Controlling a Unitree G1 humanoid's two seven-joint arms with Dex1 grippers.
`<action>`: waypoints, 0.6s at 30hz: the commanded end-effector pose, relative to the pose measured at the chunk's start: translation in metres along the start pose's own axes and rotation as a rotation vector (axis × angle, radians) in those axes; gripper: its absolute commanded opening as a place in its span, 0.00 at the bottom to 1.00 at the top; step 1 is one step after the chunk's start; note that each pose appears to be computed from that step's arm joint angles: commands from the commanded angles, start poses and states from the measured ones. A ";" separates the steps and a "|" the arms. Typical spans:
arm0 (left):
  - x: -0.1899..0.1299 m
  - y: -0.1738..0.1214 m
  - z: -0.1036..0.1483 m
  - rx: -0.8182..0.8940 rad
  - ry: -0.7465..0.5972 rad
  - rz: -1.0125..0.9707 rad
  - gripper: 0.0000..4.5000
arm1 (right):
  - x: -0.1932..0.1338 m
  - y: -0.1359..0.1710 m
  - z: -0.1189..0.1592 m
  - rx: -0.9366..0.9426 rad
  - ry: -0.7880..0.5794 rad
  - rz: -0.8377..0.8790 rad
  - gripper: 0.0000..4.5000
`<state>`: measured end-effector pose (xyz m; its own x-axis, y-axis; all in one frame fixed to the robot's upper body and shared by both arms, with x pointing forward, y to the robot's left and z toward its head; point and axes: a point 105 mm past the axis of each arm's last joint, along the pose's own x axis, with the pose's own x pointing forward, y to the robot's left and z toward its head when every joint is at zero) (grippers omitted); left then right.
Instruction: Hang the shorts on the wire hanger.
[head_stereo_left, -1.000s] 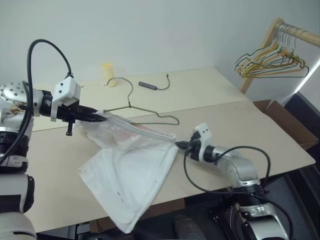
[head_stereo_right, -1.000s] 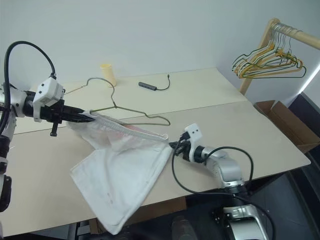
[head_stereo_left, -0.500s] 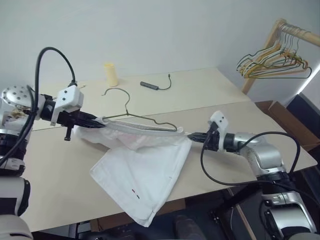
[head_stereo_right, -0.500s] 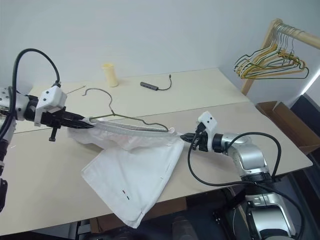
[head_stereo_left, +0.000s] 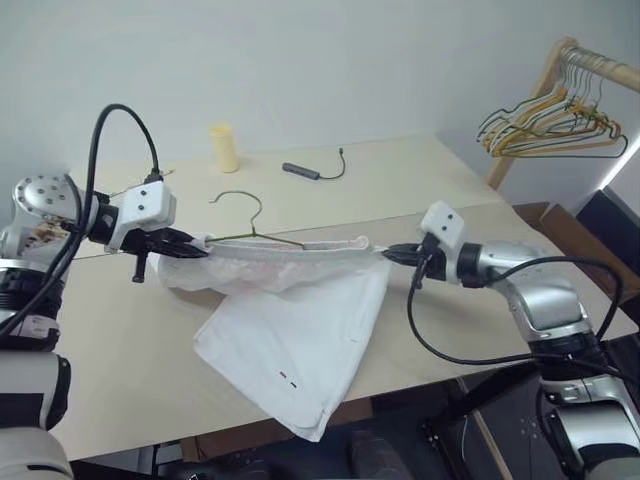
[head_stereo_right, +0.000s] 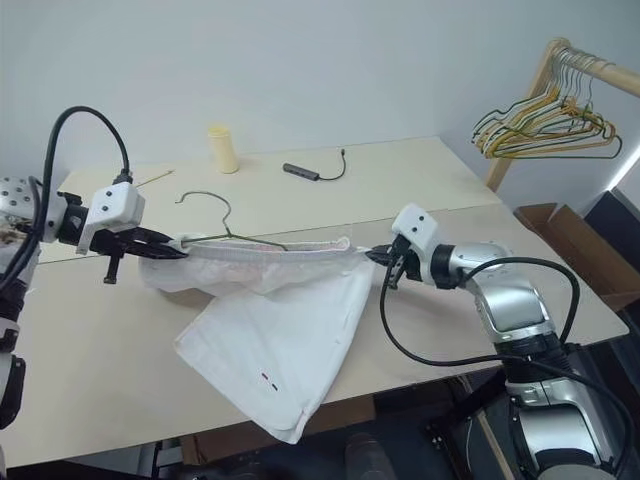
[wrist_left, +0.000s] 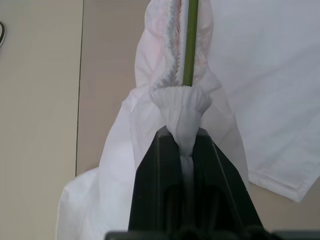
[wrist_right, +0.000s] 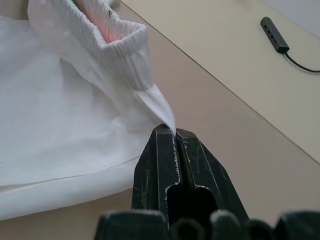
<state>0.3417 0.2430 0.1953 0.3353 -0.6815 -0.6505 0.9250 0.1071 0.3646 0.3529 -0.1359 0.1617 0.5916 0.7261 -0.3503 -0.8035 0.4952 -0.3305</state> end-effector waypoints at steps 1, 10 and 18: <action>-0.010 0.006 0.014 0.040 -0.032 0.027 0.00 | -0.007 -0.011 0.041 -0.195 -0.025 -0.038 0.01; 0.001 0.021 0.029 0.070 -0.046 0.117 0.00 | 0.001 0.010 0.088 -0.496 -0.003 0.073 0.01; 0.001 0.021 0.042 0.079 -0.116 0.127 0.00 | 0.016 0.016 0.091 -0.480 0.051 0.075 0.01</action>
<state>0.3570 0.2179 0.2083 0.4075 -0.7111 -0.5730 0.8833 0.1477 0.4449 0.3393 -0.0723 0.2210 0.5026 0.7420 -0.4438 -0.7576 0.1306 -0.6396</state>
